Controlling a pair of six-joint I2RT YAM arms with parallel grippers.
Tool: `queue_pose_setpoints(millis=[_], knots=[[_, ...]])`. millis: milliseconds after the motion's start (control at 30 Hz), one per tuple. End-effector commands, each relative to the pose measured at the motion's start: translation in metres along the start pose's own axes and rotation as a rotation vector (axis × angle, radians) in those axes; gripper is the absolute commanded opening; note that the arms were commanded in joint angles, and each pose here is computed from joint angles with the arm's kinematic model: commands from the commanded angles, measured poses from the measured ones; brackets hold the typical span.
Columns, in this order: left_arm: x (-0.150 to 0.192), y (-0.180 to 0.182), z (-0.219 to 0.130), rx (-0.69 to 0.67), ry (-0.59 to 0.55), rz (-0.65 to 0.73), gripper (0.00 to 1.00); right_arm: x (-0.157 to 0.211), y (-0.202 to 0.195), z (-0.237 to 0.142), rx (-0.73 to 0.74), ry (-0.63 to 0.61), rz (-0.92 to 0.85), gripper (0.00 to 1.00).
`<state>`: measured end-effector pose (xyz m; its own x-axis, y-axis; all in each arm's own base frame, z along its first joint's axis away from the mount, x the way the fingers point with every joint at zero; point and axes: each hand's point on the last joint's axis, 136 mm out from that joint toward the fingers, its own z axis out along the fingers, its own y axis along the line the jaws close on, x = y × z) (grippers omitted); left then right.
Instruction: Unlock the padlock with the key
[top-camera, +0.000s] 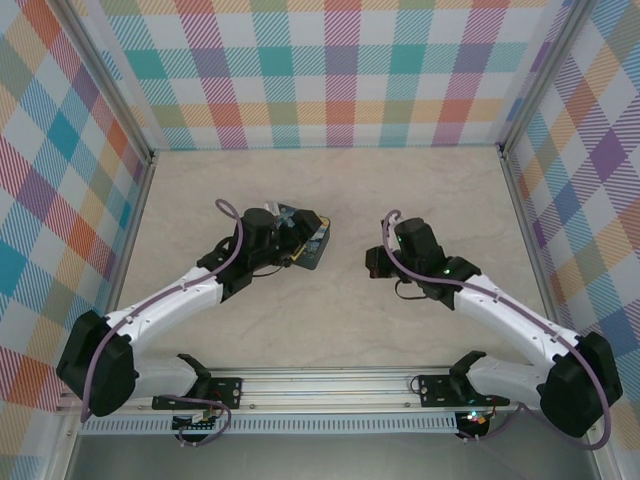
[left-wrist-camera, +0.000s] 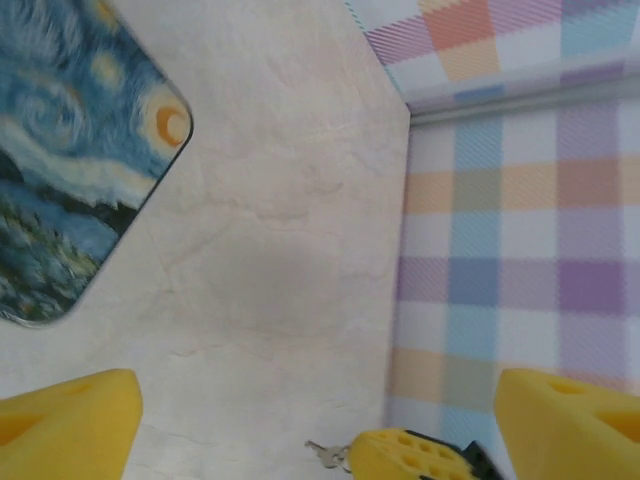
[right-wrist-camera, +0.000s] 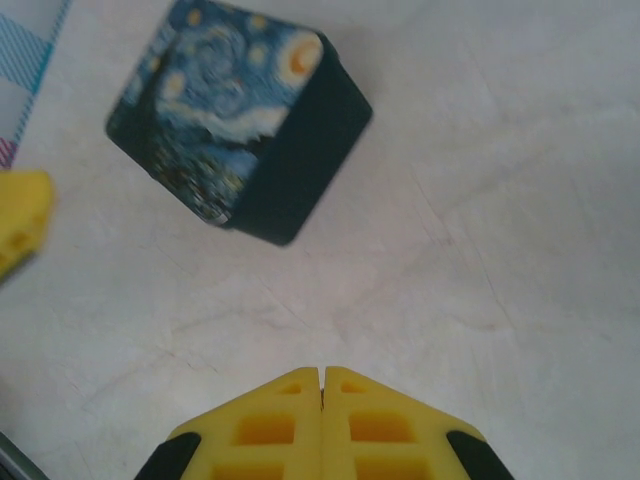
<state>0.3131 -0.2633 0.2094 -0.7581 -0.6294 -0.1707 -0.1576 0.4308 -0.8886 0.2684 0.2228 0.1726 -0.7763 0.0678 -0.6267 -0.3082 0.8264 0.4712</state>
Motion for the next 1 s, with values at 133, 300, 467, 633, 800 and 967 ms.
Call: queue_pose_setpoints(millis=[133, 300, 467, 633, 800, 967], knots=[[0.002, -0.010, 0.010, 0.134, 0.039, -0.525, 0.82, -0.070, 0.054, 0.002, -0.156, -0.192, -0.129, 0.00], [0.006, -0.009, 0.011, 0.127, 0.067, -0.688, 0.74, -0.087, 0.077, 0.014, -0.236, -0.206, -0.140, 0.00], [0.007, -0.004, 0.014, 0.140, 0.079, -0.793, 0.70, -0.086, 0.099, 0.027, -0.279, -0.180, -0.163, 0.00], [0.006, -0.005, 0.014, 0.156, 0.079, -0.834, 0.66, -0.077, 0.112, 0.037, -0.311, -0.154, -0.164, 0.00], [0.005, -0.005, 0.015, 0.165, 0.076, -0.843, 0.57, -0.069, 0.118, 0.038, -0.330, -0.136, -0.163, 0.00], [0.005, -0.003, 0.018, 0.171, 0.078, -0.853, 0.45, -0.064, 0.119, 0.036, -0.337, -0.127, -0.156, 0.00]])
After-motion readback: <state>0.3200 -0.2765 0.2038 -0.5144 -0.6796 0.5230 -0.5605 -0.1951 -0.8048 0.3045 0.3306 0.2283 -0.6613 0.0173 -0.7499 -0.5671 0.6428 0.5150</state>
